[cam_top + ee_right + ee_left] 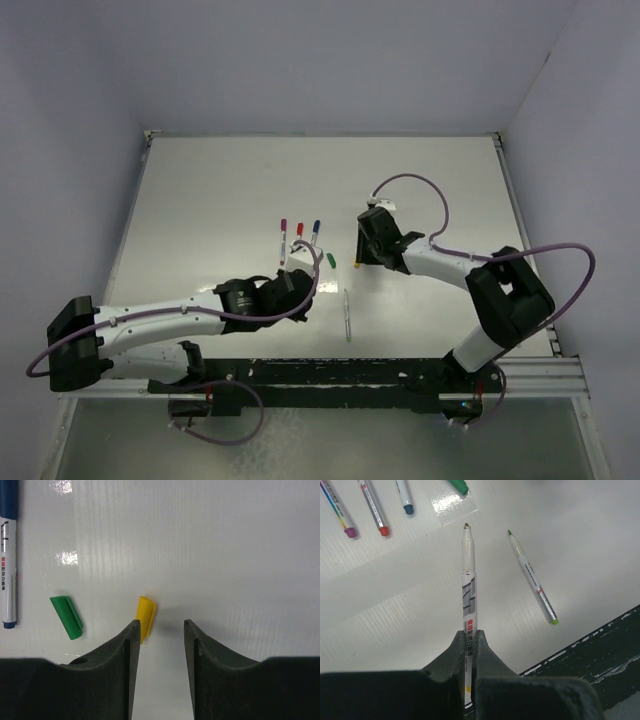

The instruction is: Insert the pens into the pen caps

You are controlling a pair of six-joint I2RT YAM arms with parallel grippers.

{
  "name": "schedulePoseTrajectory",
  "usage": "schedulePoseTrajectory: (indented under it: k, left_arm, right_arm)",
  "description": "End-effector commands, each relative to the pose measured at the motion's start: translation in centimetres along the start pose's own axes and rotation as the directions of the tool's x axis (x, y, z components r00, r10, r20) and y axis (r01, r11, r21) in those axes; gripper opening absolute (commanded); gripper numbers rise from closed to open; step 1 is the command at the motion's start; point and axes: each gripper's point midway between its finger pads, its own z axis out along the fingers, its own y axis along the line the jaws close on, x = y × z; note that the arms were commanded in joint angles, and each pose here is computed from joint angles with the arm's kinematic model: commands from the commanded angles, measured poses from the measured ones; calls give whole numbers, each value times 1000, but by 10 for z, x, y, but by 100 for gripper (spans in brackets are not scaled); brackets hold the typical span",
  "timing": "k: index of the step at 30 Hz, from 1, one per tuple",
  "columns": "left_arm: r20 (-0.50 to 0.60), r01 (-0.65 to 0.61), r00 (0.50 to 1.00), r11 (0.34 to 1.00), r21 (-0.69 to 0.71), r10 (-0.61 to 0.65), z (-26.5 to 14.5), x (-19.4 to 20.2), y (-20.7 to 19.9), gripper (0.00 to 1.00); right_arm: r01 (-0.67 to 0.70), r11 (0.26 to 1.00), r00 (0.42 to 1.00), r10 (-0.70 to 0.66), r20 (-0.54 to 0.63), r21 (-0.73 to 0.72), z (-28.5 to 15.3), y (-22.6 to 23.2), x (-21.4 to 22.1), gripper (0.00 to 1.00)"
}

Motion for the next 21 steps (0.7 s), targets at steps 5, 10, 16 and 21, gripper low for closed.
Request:
schedulePoseTrajectory:
  k: [5, 10, 16, 21]
  left_arm:
    - [58, 36, 998, 998, -51, -33, -2, -8, 15, 0]
    - [77, 63, 995, 998, -24, -61, 1, -12, 14, 0]
    - [90, 69, 994, 998, 8, -69, 3, -18, 15, 0]
    - [93, 75, 993, 996, 39, -79, 7, -24, 13, 0]
  right_arm:
    - [36, 999, 999, -36, 7, -25, 7, 21, -14, 43]
    - [59, 998, 998, -59, -18, -3, 14, 23, -7, 43]
    - [104, 992, 994, -102, -34, 67, 11, 20, 4, 41]
    - [115, 987, 991, -107, -78, 111, 13, 11, 18, 38]
